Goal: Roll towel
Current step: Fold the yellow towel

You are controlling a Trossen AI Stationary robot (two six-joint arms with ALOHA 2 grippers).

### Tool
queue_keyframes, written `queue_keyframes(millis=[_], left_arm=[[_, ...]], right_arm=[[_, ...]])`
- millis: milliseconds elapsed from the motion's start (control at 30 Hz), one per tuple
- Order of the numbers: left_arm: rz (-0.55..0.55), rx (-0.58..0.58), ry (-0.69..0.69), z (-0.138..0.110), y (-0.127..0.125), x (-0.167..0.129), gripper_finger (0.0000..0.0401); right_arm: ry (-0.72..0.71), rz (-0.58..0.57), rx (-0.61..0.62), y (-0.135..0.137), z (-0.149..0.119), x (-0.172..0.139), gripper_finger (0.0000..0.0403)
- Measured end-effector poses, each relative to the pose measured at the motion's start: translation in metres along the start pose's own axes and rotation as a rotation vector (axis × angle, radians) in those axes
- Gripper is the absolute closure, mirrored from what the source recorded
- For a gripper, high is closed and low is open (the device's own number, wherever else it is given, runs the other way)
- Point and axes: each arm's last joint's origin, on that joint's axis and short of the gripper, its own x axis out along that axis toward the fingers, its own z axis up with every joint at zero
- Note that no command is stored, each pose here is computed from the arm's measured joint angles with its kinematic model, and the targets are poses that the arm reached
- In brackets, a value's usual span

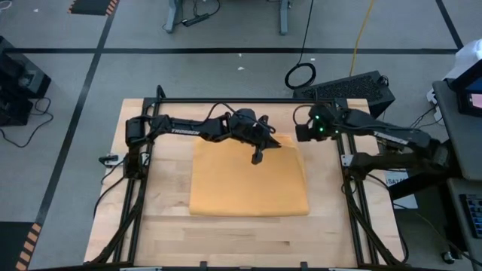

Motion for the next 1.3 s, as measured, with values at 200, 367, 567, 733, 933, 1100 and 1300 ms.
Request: queue_keyframes(millis=[200,367,567,733,933,1100,1300], left_arm=[[0.006,-0.002,0.0,0.0,0.003,-0.001,0.0399],[0.008,-0.002,-0.003,0.0,0.003,-0.001,0.0399],[0.008,-0.001,-0.004,0.0,0.004,-0.001,0.0399],[0.013,-0.003,-0.003,-0.001,0.005,-0.002,0.0399],[0.025,-0.007,0.001,-0.001,0.009,-0.003,0.0399],[0.026,-0.005,0.002,-0.001,0.009,-0.004,0.0399],[0.023,-0.006,0.002,-0.001,0.009,-0.004,0.0399]], right_arm=[[0.075,0.056,0.068,-0.034,-0.007,0.051,0.0223],[0.137,0.006,0.083,-0.046,-0.018,0.077,0.0231],[0.162,-0.077,0.064,-0.051,-0.018,0.095,0.0253],[0.144,-0.084,0.064,-0.05,-0.014,0.106,0.028],[0.088,-0.019,0.051,-0.044,-0.009,0.111,0.0313],[0.076,0.095,0.043,-0.037,-0.004,0.112,0.0338],[0.101,0.198,0.035,-0.03,-0.002,0.109,0.0385]])
